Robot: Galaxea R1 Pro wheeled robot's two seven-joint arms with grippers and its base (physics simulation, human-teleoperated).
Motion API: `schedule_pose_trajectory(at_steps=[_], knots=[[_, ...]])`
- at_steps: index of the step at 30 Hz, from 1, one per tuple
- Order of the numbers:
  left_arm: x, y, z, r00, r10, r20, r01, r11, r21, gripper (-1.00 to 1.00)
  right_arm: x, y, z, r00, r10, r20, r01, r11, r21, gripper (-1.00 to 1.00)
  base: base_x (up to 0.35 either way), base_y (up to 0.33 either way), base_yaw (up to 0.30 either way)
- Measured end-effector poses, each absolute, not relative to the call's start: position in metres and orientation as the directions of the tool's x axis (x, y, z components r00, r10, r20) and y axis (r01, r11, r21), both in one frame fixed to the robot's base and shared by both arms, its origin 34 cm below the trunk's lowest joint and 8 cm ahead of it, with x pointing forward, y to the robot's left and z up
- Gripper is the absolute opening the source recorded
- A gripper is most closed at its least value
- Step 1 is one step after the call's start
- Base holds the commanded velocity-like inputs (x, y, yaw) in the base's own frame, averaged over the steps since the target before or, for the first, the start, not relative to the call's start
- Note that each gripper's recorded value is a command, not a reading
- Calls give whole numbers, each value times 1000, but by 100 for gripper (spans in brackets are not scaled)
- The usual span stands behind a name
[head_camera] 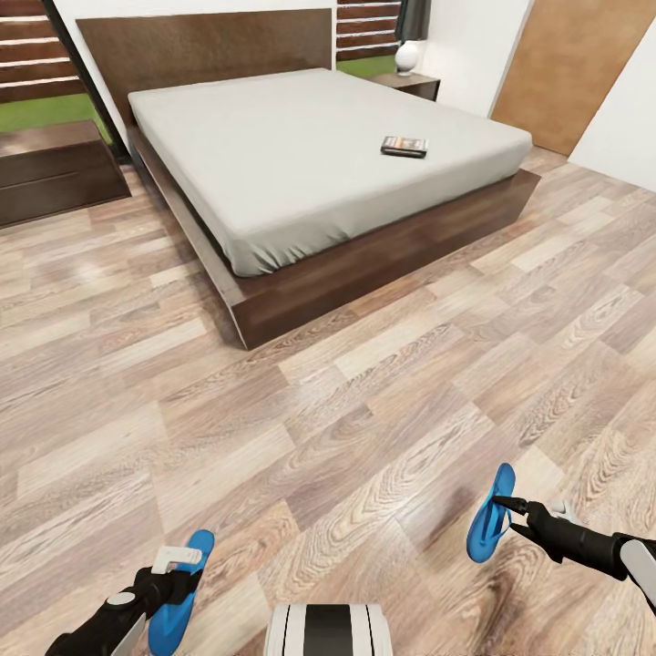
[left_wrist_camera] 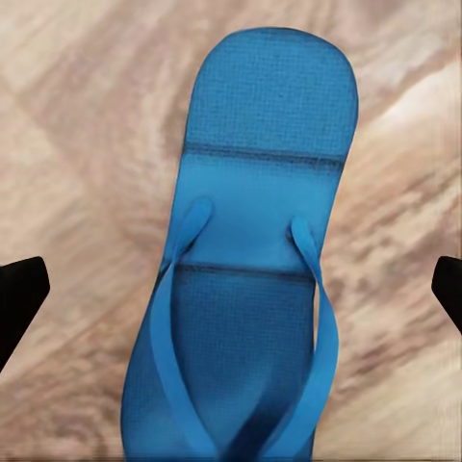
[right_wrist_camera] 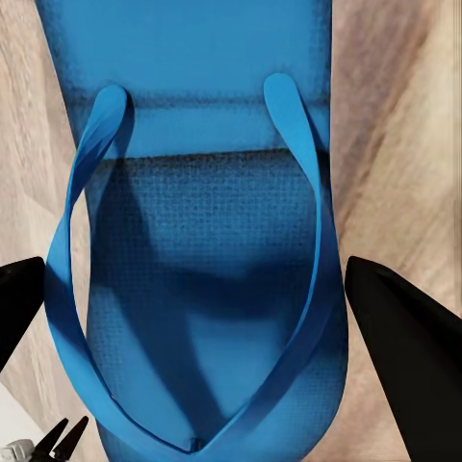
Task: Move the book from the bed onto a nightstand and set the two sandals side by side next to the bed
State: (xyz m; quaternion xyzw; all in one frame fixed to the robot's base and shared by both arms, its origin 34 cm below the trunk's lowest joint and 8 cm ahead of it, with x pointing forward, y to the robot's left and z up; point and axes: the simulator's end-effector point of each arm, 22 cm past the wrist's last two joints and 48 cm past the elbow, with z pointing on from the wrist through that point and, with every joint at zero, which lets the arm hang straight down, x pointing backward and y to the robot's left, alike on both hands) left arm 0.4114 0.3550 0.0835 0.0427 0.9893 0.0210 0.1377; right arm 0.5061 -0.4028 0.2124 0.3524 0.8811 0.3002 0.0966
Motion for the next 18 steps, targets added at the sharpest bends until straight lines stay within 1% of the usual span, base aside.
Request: schedule_pose_trajectory(at_steps=[18], knots=[[386,355,63,-973,90,-212,81,996,48,100,488,-403,185,-729,679,86,599,571,561,-100,0,0,0]])
